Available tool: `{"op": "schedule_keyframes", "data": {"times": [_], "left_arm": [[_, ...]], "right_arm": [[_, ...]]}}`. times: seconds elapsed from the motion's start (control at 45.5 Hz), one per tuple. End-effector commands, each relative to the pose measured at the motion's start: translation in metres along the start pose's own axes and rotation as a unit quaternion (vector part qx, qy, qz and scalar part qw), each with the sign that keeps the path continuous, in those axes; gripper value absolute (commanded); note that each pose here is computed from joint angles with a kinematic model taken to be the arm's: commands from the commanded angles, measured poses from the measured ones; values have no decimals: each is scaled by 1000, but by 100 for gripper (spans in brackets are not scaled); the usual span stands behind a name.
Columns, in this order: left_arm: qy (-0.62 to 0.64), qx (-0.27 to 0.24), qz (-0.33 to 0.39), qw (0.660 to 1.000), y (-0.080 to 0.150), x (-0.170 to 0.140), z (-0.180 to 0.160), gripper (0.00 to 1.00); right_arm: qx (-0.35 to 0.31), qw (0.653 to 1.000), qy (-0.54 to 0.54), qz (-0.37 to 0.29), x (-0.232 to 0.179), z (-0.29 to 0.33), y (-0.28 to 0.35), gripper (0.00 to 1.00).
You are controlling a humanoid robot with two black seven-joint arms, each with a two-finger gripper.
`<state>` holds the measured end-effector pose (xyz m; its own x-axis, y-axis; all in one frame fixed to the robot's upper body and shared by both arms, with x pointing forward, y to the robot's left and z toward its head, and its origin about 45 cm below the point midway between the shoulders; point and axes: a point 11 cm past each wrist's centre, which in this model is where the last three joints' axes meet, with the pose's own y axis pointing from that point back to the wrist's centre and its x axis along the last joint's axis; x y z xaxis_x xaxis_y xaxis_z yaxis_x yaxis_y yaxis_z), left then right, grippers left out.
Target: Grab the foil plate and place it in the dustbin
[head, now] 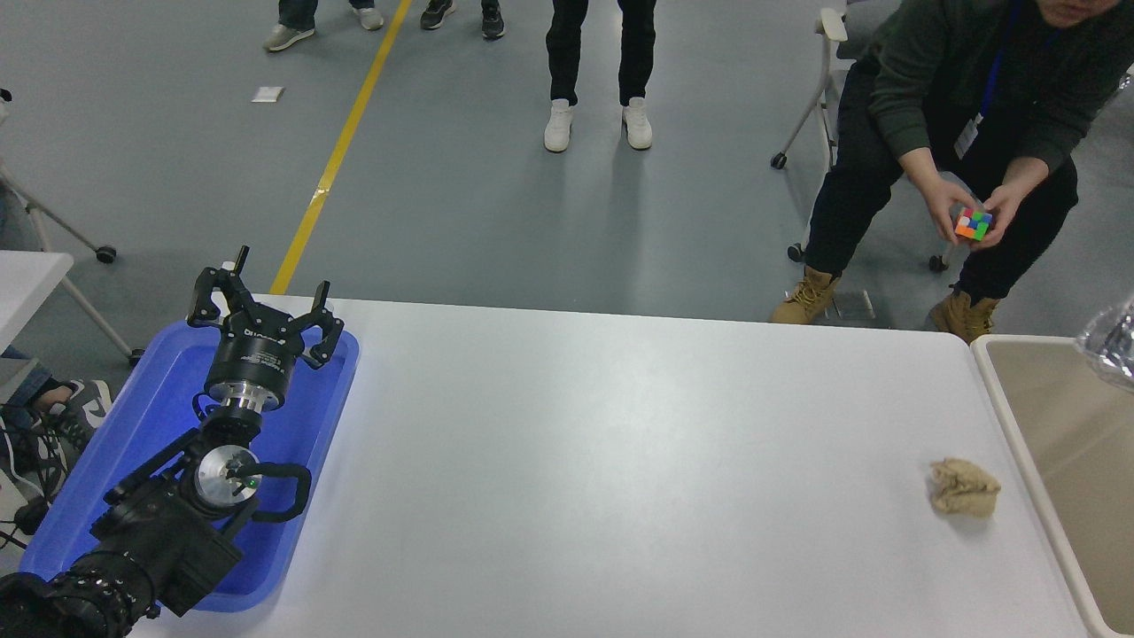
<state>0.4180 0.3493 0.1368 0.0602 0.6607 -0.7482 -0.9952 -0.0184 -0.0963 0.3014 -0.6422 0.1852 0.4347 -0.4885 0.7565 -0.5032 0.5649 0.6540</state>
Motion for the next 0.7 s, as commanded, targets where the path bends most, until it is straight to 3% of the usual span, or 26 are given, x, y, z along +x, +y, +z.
{"op": "schedule_keyframes", "data": {"times": [0.0, 0.286, 0.681], "left_arm": [[0, 0, 0, 1000, 0, 0, 0, 100], [0, 0, -1, 1000, 0, 0, 0, 100], [0, 0, 0, 1000, 0, 0, 0, 100]], "right_arm": [[-28, 999, -33, -5, -61, 27, -13, 0], [-45, 997, -60, -10, -91, 34, -16, 0], [-44, 997, -62, -10, -98, 31, -17, 0]]}}
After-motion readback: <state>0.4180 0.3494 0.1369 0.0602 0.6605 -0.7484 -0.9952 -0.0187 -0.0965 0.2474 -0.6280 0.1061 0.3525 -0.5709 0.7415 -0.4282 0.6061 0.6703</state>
